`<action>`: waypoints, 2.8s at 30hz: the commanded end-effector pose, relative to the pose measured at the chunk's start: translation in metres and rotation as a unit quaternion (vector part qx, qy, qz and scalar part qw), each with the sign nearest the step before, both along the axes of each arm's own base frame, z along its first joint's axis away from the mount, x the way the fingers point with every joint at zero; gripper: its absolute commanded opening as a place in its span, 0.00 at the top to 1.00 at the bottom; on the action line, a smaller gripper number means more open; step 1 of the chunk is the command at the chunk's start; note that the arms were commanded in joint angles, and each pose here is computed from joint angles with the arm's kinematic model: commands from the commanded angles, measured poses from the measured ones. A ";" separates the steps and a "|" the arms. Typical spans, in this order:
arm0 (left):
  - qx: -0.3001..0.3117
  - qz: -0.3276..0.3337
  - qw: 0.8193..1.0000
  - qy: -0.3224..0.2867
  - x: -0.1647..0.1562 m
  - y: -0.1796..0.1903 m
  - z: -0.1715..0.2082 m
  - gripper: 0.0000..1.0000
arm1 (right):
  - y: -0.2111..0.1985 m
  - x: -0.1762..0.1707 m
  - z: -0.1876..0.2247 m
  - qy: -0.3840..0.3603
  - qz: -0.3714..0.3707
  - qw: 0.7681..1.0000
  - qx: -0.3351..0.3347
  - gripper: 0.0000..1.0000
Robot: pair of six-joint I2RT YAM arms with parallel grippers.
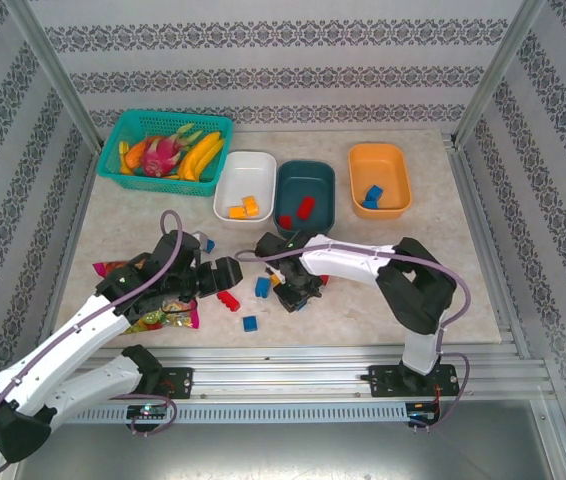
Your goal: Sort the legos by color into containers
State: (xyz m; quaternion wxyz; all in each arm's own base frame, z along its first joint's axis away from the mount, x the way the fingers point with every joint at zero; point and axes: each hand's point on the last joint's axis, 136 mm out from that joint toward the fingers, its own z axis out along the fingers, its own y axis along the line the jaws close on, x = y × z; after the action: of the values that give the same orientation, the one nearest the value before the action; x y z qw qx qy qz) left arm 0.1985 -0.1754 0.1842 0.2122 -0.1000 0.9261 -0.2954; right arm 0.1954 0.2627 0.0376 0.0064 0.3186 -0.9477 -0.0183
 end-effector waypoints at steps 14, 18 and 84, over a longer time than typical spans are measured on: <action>-0.117 -0.106 0.986 -0.058 0.129 -0.144 0.067 0.14 | -0.222 0.214 0.131 -0.192 -0.391 0.899 0.055 0.74; -0.123 -0.116 0.984 -0.055 0.151 -0.165 0.063 0.14 | -0.257 0.248 0.106 -0.174 -0.437 0.882 0.023 0.73; 0.262 -0.406 0.870 0.097 0.069 -0.101 -0.124 0.30 | -0.076 -0.009 0.100 -0.058 -0.317 0.838 0.440 0.25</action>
State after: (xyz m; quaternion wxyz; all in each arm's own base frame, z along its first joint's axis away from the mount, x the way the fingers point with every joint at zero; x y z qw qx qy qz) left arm 0.2744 -0.2725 0.0575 0.0065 0.2743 0.9559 -0.1046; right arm 0.1904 0.1783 0.1321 -0.2043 -0.0319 -0.8971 -0.3905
